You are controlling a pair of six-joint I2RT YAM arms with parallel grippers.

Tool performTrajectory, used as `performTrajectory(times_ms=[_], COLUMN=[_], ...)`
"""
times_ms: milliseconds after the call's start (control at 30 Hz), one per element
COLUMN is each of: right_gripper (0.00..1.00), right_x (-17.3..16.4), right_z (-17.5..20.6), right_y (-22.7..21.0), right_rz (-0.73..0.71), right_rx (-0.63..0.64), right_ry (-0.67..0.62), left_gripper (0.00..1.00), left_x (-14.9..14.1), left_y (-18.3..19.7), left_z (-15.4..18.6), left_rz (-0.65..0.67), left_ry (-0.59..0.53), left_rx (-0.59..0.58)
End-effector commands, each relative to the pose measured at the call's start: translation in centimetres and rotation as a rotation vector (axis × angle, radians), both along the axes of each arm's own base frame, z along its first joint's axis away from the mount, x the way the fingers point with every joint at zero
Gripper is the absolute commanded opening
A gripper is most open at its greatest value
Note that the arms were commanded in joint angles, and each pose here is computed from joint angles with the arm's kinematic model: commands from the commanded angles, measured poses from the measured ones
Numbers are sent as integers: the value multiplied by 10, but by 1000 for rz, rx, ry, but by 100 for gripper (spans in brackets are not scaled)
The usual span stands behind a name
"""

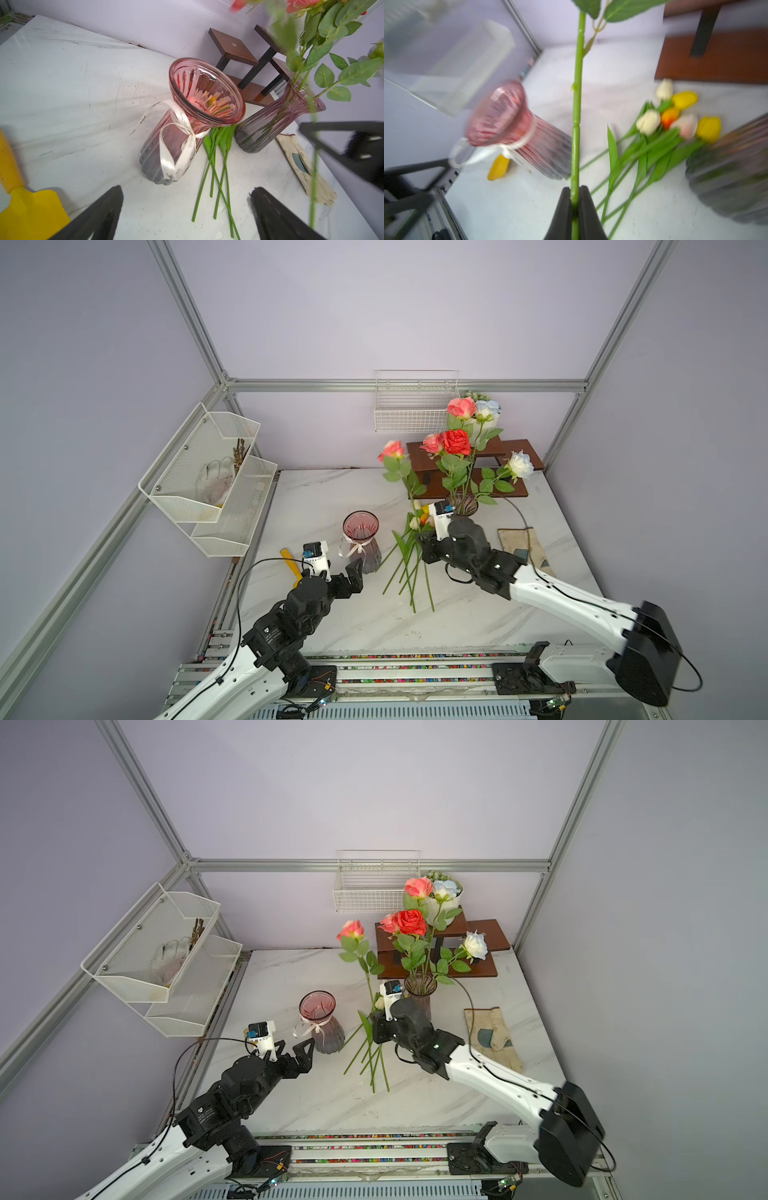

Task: Arrange the flowers in different vases according to their variety
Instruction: Insert the flower into the vase.

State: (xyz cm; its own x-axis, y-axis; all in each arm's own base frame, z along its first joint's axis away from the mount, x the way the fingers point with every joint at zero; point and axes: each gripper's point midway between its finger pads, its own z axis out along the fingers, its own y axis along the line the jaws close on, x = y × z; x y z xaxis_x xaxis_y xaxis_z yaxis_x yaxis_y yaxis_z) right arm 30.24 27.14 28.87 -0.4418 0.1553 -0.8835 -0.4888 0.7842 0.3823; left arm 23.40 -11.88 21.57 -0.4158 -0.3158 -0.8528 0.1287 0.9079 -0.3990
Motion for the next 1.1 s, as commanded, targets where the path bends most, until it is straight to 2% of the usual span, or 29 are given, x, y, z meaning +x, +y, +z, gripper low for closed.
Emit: performTrajectory(times_ms=[0,233,433,700,833,1067], right_gripper=[0,0,0,0,0,0], right_x=[4,10,41,78,93,113], right_z=[88,167,195,192,174,125], right_y=[-39,-89,-112,-109,-111,-112], right_rz=[-133,-300,-423,-473,-497,-487], right_rx=[63,53,-18,-115,-113,-102], right_ry=[-301,-564,-686,-764,-796,-742], left_gripper=[100,100,100,100,98,87], left_x=[2,5,7,11,13,12], left_y=[-10,-19,-28,-49,-65,-96], left_z=[18,14,10,-1,-9,-32], left_rz=[-38,-71,-99,-173,-219,-249], left_ry=[-38,-23,-8,50,97,188], left_rx=[-46,-42,-32,-12,6,74])
